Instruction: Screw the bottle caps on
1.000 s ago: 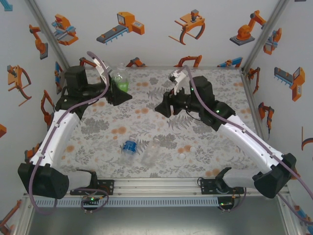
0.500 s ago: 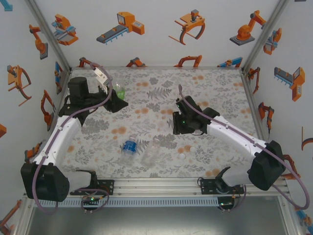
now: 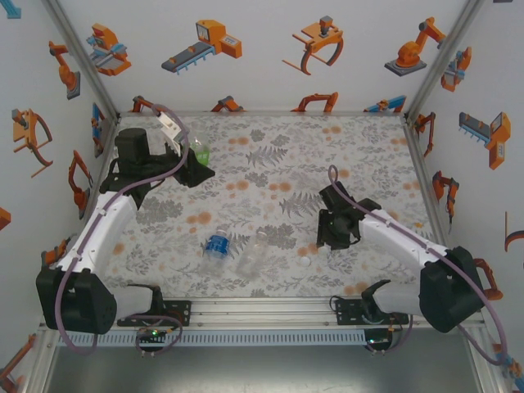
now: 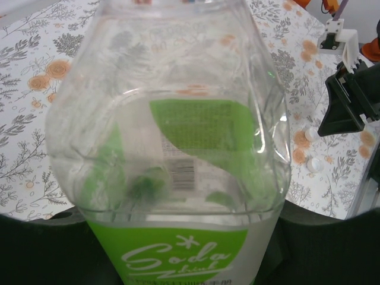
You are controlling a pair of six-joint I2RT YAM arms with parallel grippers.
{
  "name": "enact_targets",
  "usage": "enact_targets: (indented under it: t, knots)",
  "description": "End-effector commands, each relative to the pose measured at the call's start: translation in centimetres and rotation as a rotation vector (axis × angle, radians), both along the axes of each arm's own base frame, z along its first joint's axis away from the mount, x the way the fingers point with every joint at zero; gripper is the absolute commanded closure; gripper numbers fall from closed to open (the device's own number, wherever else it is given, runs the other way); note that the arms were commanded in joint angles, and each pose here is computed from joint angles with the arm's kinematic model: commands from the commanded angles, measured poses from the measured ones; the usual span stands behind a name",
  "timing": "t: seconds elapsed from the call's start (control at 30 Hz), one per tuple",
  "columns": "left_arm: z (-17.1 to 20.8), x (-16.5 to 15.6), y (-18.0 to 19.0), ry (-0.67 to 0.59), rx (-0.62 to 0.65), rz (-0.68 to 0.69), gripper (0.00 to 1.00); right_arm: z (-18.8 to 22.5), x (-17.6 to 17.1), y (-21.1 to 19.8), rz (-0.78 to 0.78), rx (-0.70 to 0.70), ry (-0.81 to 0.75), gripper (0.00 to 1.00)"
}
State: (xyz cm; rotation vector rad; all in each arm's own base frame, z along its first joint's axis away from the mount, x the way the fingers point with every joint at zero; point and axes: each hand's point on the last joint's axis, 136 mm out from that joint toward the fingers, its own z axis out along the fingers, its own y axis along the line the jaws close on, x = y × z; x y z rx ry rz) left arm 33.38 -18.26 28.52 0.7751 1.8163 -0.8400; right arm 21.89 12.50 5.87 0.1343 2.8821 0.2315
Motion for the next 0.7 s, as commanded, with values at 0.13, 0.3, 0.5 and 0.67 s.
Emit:
enact_targets:
  t: [0.13, 0.3, 0.5, 0.67]
  knots:
    - [0.5, 0.4, -0.1, -0.008, -0.015, -0.001, 0.88, -1.4, 0.1, -0.1, -0.046, -0.001, 0.021, 0.55]
    - [0.5, 0.4, -0.2, -0.005, -0.015, -0.002, 0.88, -2.4, 0.3, 0.2, -0.042, -0.004, 0.046, 0.56]
    - [0.5, 0.4, -0.1, -0.005, -0.010, 0.000, 0.88, -3.1, 0.3, 0.0, -0.040, -0.025, 0.059, 0.58]
    - [0.3, 0.5, -0.1, 0.004, -0.008, 0.002, 0.87, -3.6, 0.3, -0.1, -0.040, -0.039, 0.061, 0.60]
